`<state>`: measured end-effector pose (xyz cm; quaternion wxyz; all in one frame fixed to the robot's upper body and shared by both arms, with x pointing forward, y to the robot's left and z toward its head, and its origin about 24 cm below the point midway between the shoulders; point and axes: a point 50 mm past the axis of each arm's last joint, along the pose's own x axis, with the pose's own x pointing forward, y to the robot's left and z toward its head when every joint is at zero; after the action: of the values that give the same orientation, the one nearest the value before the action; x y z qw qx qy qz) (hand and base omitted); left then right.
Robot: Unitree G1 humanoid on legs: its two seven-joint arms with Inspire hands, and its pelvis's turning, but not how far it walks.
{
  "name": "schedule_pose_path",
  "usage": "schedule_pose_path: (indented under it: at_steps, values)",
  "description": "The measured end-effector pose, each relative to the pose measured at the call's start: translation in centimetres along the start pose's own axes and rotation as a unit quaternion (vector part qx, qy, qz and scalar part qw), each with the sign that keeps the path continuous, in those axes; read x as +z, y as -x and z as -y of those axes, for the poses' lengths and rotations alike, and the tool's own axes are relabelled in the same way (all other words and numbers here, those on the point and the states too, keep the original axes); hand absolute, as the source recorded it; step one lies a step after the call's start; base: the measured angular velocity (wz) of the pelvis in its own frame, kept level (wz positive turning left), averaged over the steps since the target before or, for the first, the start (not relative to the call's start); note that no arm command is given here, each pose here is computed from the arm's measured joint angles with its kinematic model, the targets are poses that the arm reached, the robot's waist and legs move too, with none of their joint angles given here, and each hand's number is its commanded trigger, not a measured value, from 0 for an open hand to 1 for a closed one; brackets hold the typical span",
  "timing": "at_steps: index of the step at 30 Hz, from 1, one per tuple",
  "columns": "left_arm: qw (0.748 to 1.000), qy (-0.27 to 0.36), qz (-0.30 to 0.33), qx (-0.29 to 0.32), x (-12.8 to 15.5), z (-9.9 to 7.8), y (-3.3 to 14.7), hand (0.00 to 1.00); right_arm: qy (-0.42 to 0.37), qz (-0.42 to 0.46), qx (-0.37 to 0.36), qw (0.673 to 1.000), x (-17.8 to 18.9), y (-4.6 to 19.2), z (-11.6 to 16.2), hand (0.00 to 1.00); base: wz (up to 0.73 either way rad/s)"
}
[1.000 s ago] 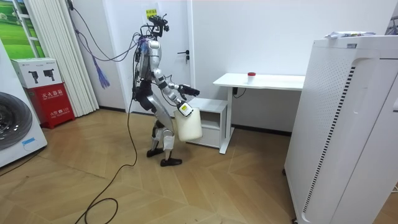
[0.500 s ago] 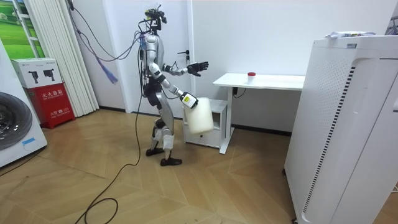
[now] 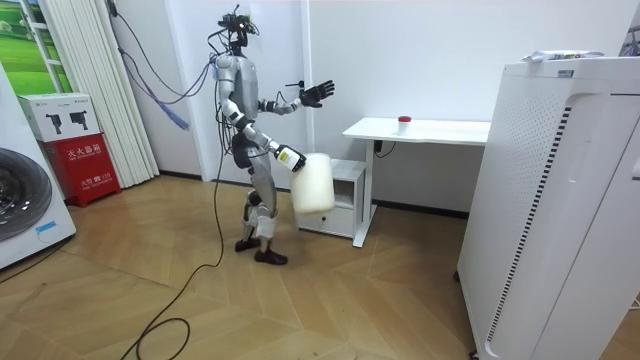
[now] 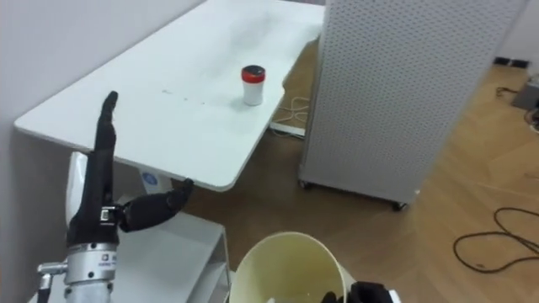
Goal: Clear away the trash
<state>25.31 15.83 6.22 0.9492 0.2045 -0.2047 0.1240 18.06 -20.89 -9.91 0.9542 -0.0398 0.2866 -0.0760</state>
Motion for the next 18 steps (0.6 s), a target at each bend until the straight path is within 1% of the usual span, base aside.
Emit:
schedule_pose_path:
  at_steps: [3,6,8,14,16,18]
  values:
    - [1.000,0.002,0.003,0.008,0.2,-0.4,-0.2,0.00,0.003,0.007,0.000,1.000,0.4,-0.2,0.4,1.00,-0.11]
    - [1.000,0.005,0.012,0.025,0.5,-1.1,-0.6,0.00,-0.002,0.028,0.018,0.999,1.3,-0.2,-0.2,1.00,-0.31]
    - [1.000,0.004,0.014,0.024,0.6,-1.0,-0.6,0.00,-0.003,0.032,0.017,0.999,1.4,-0.1,-0.1,1.00,-0.08]
    - [1.000,0.003,0.015,0.022,0.8,-1.4,0.0,0.00,0.002,0.036,0.014,0.999,1.5,0.2,0.4,1.00,-0.14]
    - [1.000,-0.003,0.007,0.028,0.4,-1.9,0.3,0.00,0.009,0.044,0.024,0.999,1.9,0.2,0.1,1.00,-0.40]
    - [0.999,-0.008,0.000,0.039,0.3,-2.7,0.8,0.00,0.018,0.058,0.044,0.997,2.5,0.2,-0.3,1.00,-0.68]
